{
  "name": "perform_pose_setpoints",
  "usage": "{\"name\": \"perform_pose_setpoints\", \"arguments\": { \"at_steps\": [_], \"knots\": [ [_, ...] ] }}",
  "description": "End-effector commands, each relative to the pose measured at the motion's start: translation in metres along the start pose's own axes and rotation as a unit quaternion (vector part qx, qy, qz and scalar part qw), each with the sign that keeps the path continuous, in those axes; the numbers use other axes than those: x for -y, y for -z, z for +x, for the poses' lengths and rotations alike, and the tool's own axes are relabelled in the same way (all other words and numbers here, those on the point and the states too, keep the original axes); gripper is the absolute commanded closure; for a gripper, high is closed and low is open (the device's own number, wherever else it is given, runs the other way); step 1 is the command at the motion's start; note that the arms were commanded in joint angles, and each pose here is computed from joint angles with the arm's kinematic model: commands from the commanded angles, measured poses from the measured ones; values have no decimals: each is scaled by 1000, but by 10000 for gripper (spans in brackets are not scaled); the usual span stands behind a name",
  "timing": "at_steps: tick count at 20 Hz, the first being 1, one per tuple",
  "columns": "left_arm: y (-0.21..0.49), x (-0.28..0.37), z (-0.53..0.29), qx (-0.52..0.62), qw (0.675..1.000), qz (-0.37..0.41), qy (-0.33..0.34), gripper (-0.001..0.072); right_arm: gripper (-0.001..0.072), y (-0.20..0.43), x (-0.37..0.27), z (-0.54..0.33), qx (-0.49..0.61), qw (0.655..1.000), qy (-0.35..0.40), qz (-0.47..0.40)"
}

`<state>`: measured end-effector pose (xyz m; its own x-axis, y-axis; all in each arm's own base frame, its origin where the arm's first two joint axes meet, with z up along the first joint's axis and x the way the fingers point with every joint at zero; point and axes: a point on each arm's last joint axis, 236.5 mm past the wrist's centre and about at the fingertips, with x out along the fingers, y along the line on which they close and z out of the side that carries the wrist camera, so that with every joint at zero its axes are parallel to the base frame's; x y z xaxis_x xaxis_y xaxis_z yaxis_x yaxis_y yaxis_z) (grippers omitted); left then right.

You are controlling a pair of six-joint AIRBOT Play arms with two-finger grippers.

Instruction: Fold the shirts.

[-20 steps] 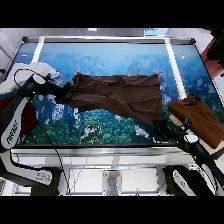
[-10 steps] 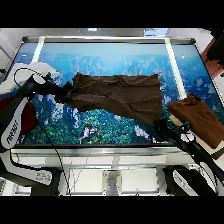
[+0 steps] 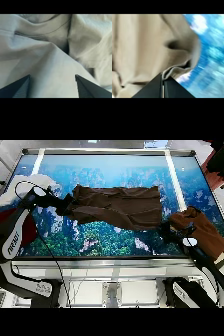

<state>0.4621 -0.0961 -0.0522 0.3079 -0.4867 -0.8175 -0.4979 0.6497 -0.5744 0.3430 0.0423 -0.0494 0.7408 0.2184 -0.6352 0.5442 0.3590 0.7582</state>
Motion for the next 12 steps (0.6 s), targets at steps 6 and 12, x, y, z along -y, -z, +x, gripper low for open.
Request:
{"name": "perform_pose_setpoints", "arguments": {
  "at_steps": [6, 12],
  "knots": [
    [17, 8, 10, -45, 998, -46, 25, 395, 686, -14, -52, -7, 8, 997, -45, -67],
    [-15, 4, -6, -3, 998, -49, 47, 402, 686, -9, -51, -7, -3, 996, -43, -73]
  ]
}}
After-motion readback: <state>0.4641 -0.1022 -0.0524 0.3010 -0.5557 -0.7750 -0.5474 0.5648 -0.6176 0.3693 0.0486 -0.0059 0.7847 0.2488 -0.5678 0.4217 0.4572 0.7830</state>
